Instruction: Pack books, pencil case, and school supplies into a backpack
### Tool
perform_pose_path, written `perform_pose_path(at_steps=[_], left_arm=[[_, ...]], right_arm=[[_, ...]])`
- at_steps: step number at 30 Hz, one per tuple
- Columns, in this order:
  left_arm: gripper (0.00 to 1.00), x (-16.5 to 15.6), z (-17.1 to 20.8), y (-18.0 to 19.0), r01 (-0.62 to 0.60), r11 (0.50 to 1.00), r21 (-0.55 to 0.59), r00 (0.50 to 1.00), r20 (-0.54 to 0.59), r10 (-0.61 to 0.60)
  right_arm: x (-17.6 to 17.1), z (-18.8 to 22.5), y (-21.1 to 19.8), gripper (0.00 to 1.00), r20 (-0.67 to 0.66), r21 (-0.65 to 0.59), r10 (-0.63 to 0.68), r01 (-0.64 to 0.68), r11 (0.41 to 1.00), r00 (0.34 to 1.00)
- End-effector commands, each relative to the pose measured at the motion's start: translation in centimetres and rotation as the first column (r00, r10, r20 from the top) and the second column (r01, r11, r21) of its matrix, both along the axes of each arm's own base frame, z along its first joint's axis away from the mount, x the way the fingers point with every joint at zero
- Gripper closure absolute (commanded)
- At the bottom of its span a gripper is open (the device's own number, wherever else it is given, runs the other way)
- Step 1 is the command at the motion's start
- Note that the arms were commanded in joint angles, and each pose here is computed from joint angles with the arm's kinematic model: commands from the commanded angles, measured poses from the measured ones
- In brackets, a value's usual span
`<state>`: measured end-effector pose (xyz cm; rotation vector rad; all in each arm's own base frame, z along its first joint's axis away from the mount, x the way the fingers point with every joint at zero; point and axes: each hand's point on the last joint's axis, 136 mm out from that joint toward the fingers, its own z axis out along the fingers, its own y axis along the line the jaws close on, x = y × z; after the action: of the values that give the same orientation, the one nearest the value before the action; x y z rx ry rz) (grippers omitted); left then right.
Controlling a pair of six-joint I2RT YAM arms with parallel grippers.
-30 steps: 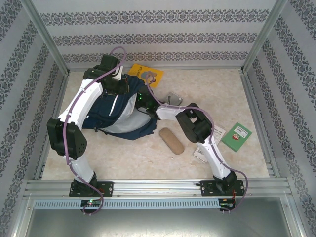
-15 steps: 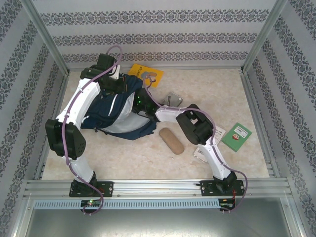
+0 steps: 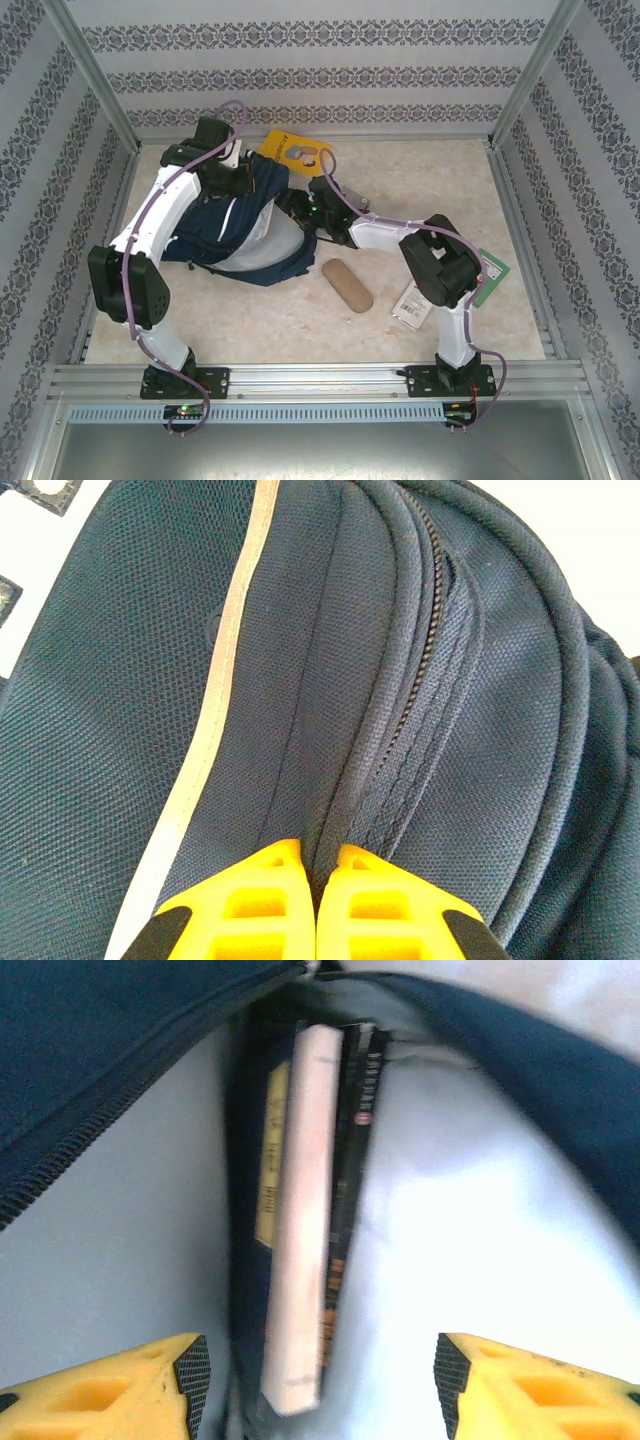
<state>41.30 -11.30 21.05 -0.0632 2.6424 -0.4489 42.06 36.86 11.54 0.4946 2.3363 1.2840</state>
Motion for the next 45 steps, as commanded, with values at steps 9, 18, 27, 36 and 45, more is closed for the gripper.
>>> perform_pose_path(at_steps=[9,18,27,36,45], left_arm=[[0.70,-1.6,-0.8,2.1,-0.011,0.998,0.067,1.000,0.015,0.010],[0.19,2.9,1.4,-2.2,0.000,0.996,-0.095,0.992,0.125,0.012],[0.02,10.7,-0.9,-8.0,0.005,0.982,-0.188,0.990,0.138,0.021],[0.04,18.6,-5.4,-11.4,-0.111,0.962,-0.251,0.982,0.123,0.145],[0.06,23.1,-9.3,-14.4,-0.185,0.897,-0.402,0.957,0.133,0.257]], right_arm=[[-2.4,4.9,-11.6,0.34,0.173,-0.284,-0.056,0.104,0.953,0.983],[-3.4,6.8,-19.8,0.11,0.196,-0.429,-0.109,0.185,0.884,0.975],[-4.5,10.3,-24.1,0.02,0.250,-0.429,-0.161,0.258,0.866,0.955],[-5.8,13.6,-26.3,0.02,0.293,-0.385,-0.223,0.329,0.862,0.930],[-6.4,13.8,-26.7,0.02,0.277,-0.377,-0.234,0.329,0.866,0.932]])
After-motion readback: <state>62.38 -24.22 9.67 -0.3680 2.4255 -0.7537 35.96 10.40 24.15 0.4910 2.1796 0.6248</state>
